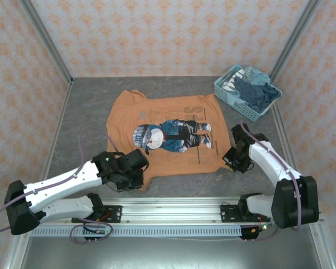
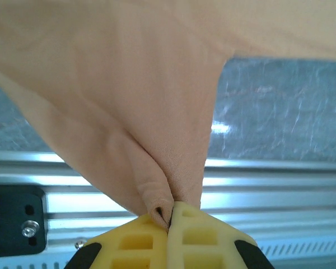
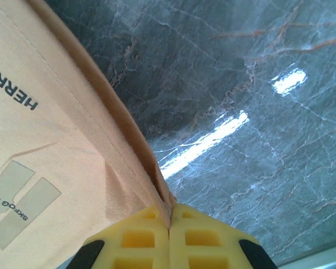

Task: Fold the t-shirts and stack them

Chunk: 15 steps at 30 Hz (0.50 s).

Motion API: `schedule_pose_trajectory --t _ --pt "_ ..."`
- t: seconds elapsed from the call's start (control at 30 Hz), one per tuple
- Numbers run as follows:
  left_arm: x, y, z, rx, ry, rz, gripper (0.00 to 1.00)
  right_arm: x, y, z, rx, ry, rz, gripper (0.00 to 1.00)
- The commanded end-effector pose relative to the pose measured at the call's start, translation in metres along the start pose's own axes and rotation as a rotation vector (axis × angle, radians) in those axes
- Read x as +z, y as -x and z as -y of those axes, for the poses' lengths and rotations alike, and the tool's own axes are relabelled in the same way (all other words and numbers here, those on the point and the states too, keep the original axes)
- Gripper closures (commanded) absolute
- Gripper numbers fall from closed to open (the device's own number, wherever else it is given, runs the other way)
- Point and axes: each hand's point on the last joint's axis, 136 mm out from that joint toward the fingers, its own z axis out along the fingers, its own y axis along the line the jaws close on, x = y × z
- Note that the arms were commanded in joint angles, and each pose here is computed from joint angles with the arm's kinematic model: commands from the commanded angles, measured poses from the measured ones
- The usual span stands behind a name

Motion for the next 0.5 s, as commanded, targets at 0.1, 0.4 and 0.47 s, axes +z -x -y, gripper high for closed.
schedule_pose_trajectory --t 0.1,0.4,0.47 --pt "-0.023 0.064 0.006 -0.068 0.073 0.186 1.0 -0.013 0.022 -0.015 0.118 -0.014 0.036 1.0" --pt "-0.038 0.14 0.0 -0.062 0.212 0.245 1.0 -0.025 0.059 -0.044 0.157 0.01 0.077 1.0" --pt "-0.043 0.155 -0.002 -0.068 0.215 0.259 1.0 -0.027 0.067 -0.048 0.164 0.012 0.092 1.0"
